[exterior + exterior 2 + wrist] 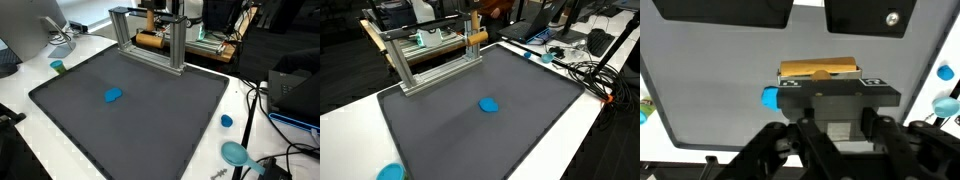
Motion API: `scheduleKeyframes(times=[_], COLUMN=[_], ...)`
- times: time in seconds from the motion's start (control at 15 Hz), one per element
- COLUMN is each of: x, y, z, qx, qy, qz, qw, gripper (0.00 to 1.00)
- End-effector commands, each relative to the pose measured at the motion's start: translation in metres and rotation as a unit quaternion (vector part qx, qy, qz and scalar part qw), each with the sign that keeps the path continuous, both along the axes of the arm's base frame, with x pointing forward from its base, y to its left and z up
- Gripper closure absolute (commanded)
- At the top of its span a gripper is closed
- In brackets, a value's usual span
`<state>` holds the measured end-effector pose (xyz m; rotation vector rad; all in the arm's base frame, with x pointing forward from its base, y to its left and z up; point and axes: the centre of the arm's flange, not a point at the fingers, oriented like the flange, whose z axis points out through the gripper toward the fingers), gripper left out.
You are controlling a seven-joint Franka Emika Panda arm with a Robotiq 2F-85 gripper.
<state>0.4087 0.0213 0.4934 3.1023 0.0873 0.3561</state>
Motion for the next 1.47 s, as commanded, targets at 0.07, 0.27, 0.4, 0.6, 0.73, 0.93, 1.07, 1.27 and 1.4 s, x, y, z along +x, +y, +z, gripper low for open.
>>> scheduleKeyframes(times=[0.07,0.27,0.4,0.6,0.73,0.93,1.07,1.27,1.4], x=[-0.003,-0.014,-0.022,-0.032,-0.039,-0.049,-0.055,-0.06,-0.062], y=[-0.003,-0.014,-0.021,-0.035,-0.038,-0.036,-0.034,-0.032,-0.032], z=[0.003,-0.004,-0.004,-0.001,-0.005,-0.01,-0.014,-0.019,-0.022], qx=[0.011,0.017,0.025,0.03,0.037,0.041,0.044,0.045,0.046], qy=[0.02,0.039,0.044,0.043,0.064,0.084,0.096,0.117,0.128], qz=[-0.001,-0.02,-0.031,-0.05,-0.057,-0.065,-0.066,-0.063,-0.056], qw=[0.9997,0.9989,0.9982,0.9974,0.9956,0.9935,0.9922,0.99,0.9891], gripper=[0.79,0.79,0.79,0.79,0.79,0.79,0.79,0.79,0.79])
